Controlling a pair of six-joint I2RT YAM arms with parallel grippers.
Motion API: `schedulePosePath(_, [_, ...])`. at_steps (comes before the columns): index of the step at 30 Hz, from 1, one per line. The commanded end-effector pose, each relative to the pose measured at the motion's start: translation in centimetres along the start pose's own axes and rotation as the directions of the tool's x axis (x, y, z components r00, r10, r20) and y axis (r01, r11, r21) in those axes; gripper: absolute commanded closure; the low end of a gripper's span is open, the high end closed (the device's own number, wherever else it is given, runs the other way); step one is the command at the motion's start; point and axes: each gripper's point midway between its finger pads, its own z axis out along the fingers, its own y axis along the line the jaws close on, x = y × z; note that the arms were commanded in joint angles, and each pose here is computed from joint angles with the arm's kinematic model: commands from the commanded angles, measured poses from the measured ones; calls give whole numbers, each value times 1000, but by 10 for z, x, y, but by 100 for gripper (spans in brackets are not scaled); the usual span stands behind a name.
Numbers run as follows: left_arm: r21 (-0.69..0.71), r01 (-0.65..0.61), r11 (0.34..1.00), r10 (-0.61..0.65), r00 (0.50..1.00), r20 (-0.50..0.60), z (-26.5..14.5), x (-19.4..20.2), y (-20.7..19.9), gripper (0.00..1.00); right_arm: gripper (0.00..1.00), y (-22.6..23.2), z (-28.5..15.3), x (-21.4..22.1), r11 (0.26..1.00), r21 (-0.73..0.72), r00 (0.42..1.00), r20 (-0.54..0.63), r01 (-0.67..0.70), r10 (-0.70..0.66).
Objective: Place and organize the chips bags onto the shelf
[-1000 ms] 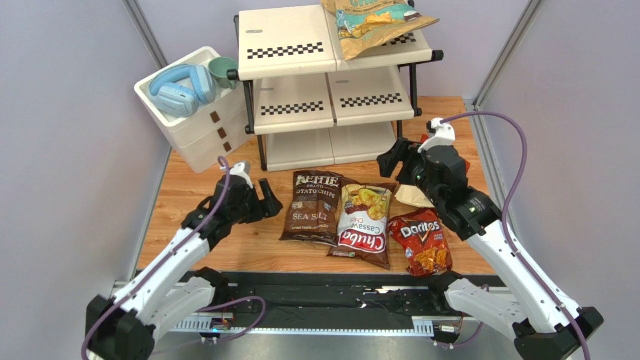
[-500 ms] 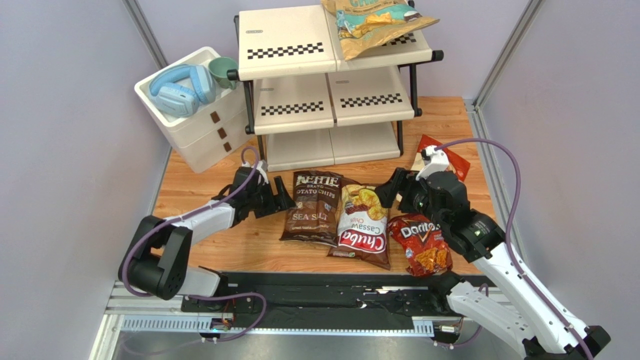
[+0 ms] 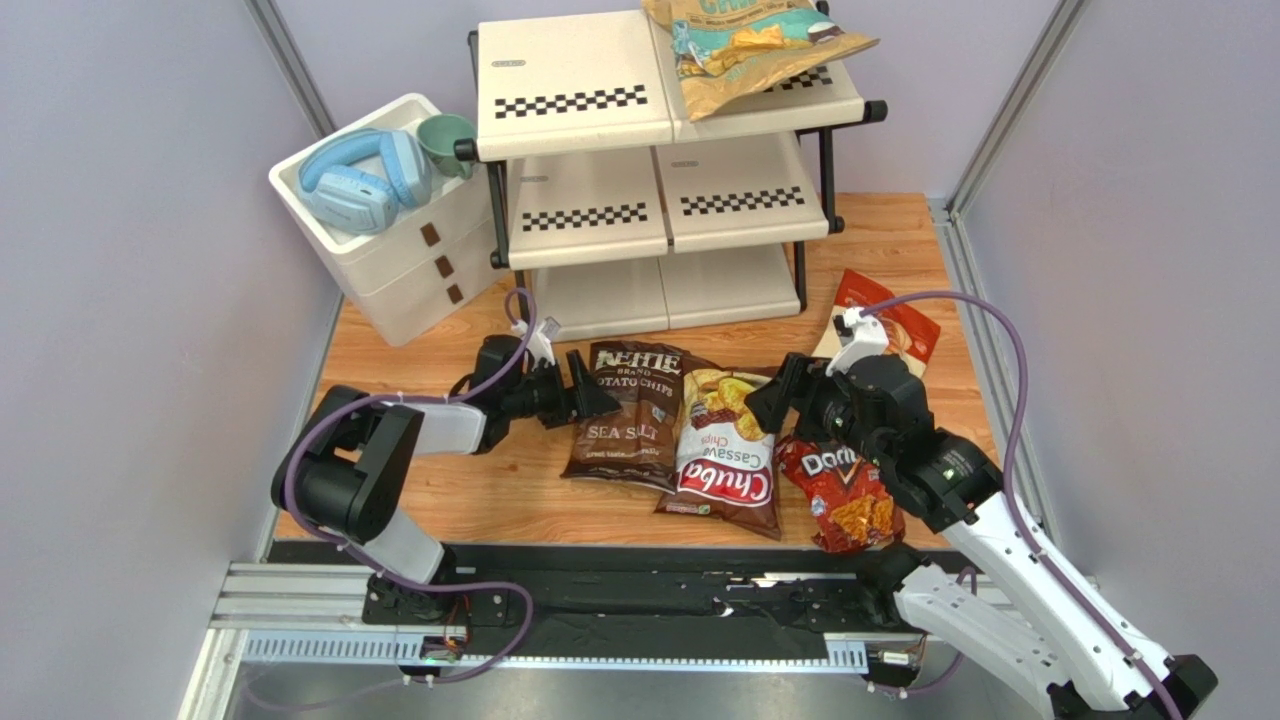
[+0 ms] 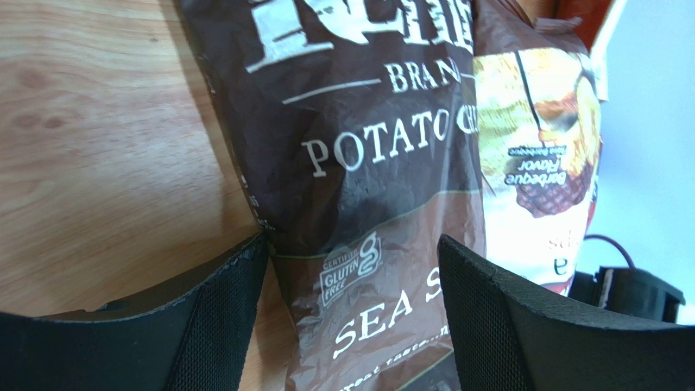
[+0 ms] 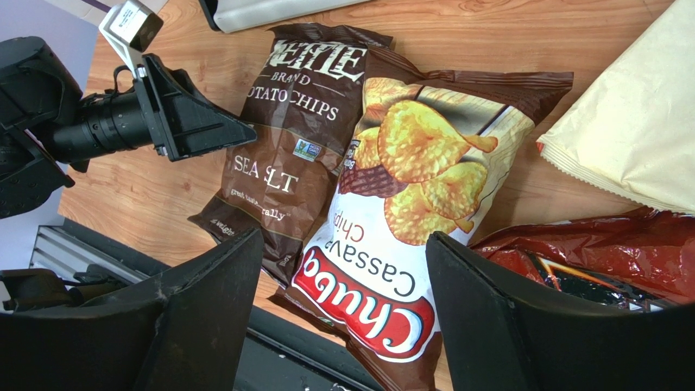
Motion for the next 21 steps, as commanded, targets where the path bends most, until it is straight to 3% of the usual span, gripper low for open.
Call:
schedulePosePath(1, [67, -1, 998, 5, 998, -62, 0, 25, -4, 18, 21, 6, 1, 0, 1000, -30, 1000, 7, -9, 10])
schedulePosePath(4, [115, -1, 993, 7, 999, -53, -1, 30, -13, 22, 21, 6, 3, 0, 1000, -30, 1000, 4, -11, 11])
schedulePosePath(7, [153, -13, 988, 22, 998, -53, 0, 34, -20, 39, 21, 8, 5, 2, 999, -39, 1000, -6, -9, 9])
schedulePosePath(8, [164, -20, 986, 29, 998, -55, 1, 35, -22, 54, 21, 9, 6, 2, 999, -43, 1000, -9, -12, 12])
schedulePosePath(10, [181, -18, 983, 34, 996, -82, 4, 41, -25, 73, 21, 8, 6, 3, 999, -43, 1000, -11, -9, 9])
schedulePosePath(11, [194, -8, 981, 25, 996, -87, 4, 39, -29, 100, 22, 14, 6, 6, 997, -73, 1000, -29, -8, 6])
schedulePosePath(17, [227, 22, 974, -14, 999, -37, -11, 36, -43, 100, 23, 22, 3, 10, 992, -124, 999, -40, -12, 7])
schedulePosePath(20, [190, 22, 982, -31, 998, 47, -33, 27, -50, 100, 23, 28, 3, 16, 987, -159, 998, -61, -15, 6])
schedulePosePath(21, [189, -25, 982, -3, 989, 146, -48, 9, -64, 100, 23, 28, 4, 19, 986, -166, 998, -69, -17, 6])
